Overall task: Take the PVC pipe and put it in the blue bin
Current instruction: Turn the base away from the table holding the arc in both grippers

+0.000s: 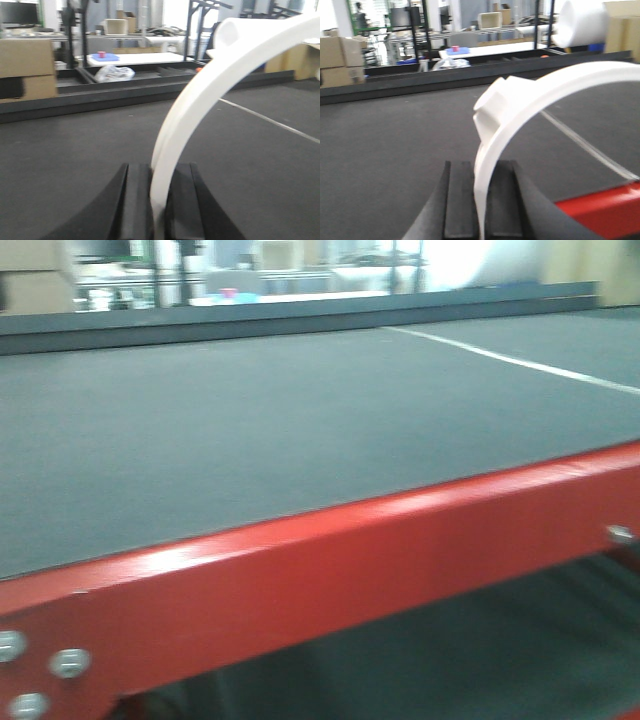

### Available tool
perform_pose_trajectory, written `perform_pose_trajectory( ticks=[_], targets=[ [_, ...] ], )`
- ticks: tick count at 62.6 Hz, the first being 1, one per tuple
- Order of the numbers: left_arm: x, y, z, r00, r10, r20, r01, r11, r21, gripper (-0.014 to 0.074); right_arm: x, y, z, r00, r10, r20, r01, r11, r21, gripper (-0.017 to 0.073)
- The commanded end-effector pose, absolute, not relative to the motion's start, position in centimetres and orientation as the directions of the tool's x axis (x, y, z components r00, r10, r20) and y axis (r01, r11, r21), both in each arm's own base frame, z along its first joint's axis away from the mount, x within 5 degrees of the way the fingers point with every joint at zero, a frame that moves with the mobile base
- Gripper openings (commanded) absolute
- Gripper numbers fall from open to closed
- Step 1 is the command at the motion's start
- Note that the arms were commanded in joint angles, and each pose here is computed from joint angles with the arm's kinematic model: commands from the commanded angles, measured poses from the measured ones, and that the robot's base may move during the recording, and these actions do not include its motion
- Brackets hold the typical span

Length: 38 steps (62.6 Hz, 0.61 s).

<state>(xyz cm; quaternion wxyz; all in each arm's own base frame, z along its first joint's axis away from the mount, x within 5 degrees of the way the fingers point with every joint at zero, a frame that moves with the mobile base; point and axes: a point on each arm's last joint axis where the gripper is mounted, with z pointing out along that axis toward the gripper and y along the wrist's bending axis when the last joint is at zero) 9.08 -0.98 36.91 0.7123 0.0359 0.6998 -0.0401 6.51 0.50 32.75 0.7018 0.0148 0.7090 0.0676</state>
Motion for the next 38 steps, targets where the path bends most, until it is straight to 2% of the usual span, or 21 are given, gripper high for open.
perform_pose_trajectory(
  ticks=[1, 38],
  targets=[
    [8.99, -1.00, 37.24, 0.047, -0.011, -0.999, 0.111, 0.994, -0.005, -0.0111, 6.43, 0.47, 33.03, 0.015, 0.104, -0.995, -0.075, 0.992, 0.102, -0.0160],
    [8.99, -1.00, 37.24, 0.047, -0.011, -0.999, 0.111, 0.994, -0.005, -0.0111, 6.43, 0.47, 33.03, 0.015, 0.104, -0.995, -0.075, 0.992, 0.102, -0.0160]
  ],
)
